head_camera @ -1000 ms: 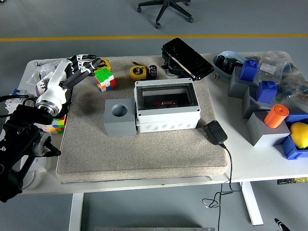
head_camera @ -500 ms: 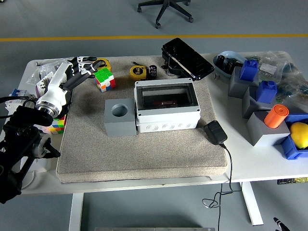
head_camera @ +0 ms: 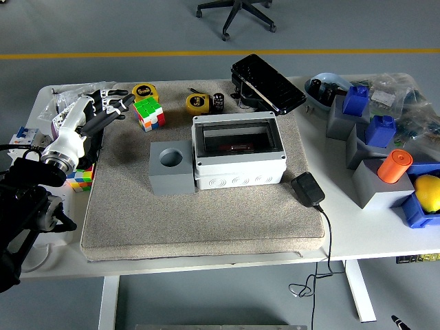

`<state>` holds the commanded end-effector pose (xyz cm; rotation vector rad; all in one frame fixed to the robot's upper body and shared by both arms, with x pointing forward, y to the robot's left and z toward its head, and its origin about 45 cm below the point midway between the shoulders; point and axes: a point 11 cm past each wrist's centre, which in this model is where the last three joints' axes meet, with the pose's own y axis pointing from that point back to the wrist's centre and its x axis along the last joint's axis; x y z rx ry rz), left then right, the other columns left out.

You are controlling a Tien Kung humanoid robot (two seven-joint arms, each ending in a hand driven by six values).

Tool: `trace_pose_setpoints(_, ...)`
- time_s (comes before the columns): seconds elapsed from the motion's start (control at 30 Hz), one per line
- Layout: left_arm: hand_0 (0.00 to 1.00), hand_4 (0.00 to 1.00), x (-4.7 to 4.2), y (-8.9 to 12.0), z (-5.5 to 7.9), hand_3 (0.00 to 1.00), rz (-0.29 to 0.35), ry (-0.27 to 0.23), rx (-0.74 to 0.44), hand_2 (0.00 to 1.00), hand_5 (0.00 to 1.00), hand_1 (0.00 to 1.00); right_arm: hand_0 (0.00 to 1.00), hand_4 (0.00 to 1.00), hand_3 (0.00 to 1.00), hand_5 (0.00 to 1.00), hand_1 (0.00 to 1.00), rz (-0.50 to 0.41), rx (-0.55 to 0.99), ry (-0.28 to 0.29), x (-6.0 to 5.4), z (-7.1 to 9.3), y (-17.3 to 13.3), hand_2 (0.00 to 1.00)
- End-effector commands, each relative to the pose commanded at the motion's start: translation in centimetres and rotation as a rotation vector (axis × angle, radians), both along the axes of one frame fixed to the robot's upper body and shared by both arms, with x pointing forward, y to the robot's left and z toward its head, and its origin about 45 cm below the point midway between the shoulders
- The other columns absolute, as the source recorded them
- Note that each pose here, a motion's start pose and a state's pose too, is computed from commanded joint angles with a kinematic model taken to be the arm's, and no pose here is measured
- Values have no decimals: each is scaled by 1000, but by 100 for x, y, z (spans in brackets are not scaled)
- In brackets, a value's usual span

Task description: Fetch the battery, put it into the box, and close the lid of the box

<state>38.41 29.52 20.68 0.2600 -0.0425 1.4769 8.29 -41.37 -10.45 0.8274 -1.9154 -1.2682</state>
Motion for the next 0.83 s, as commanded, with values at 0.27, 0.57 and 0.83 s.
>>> trace_pose_setpoints(0.27, 587, 998, -108, 104, -161, 663, 25, 39, 5, 632, 566, 664, 702, 961, 590, 500, 681, -10, -8, 31, -153, -28, 0, 675)
trace_pose_setpoints(0.57, 592, 998, -119, 128, -164, 664, 31, 38, 5, 630, 567, 664, 702, 961, 590, 500, 682, -19, -19, 45, -216, -22, -50, 675)
trace_pose_setpoints(0.83, 591, 998, -130, 74, -173, 664, 25, 38, -8, 629, 566, 664, 702, 961, 590, 500, 682, -24, -13, 56, -314, -46, -24, 675)
